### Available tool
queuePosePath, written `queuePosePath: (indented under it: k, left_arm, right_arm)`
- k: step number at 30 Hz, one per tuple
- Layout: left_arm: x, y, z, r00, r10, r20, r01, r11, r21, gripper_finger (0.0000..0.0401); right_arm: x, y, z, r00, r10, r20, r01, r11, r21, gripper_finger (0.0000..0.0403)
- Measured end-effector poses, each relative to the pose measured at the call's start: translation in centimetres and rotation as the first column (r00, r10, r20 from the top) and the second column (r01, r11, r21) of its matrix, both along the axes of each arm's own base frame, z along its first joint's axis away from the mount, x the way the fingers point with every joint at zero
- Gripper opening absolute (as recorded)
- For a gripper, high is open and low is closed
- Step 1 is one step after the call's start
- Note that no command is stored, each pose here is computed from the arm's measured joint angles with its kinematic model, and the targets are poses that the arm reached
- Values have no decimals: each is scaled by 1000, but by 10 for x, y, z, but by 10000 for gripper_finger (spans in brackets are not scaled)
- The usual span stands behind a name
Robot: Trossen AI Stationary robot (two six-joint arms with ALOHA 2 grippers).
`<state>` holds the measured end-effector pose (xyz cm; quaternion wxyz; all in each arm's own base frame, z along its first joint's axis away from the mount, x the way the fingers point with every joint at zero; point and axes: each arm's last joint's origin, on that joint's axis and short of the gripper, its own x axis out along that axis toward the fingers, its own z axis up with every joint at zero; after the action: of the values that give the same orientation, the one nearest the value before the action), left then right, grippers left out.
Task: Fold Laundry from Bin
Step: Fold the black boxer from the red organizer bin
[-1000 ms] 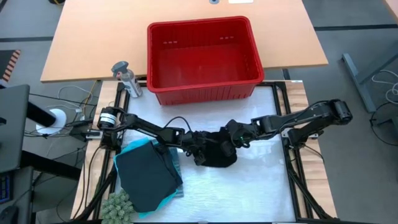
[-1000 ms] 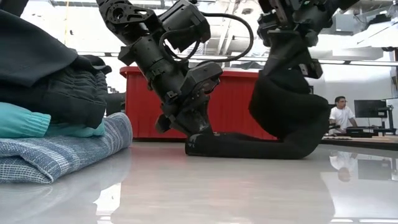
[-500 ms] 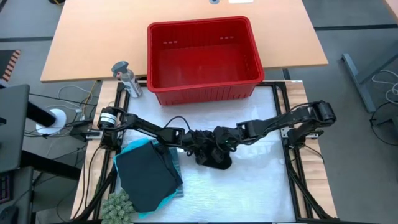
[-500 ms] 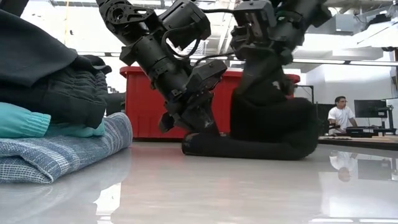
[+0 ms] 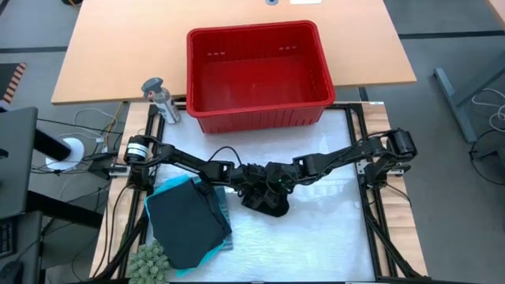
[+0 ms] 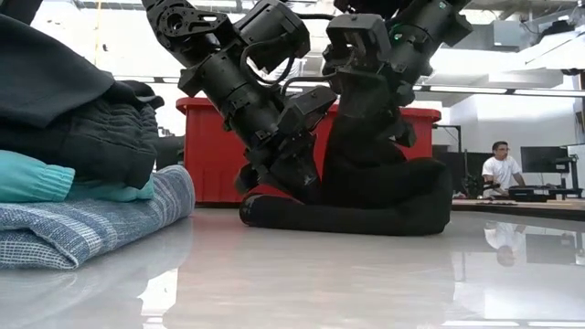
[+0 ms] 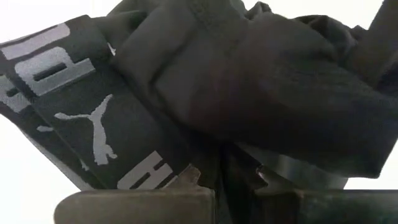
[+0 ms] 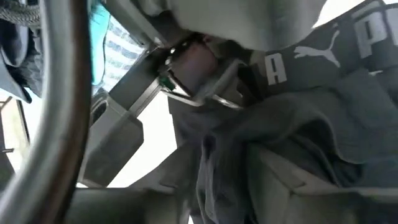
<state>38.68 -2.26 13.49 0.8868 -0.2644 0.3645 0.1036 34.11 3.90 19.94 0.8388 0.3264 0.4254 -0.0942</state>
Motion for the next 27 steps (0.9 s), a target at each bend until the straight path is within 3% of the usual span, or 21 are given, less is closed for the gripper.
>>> queuePosePath:
  k: [9,15,19,27]
  left_arm:
    - [1,0,1,1000,-10,11,10,1000,5,0]
    - [-1,5,11,1000,-13,25,12,1000,18,0]
    - [-7,9,15,999,-19,-26,19,1000,2,0]
    - [-13,9,18,997,-1,-73,3,1000,31,0]
  right_arm:
    - [-18,-11,28,1000,6,11,-6,1000,-16,233]
    - [-45,-4,42,989,119,-86,-128,987,-101,239]
    - [-62,6,38,965,143,-220,-181,970,-160,239]
    - [-47,45,15,977,123,-177,-165,955,-245,239]
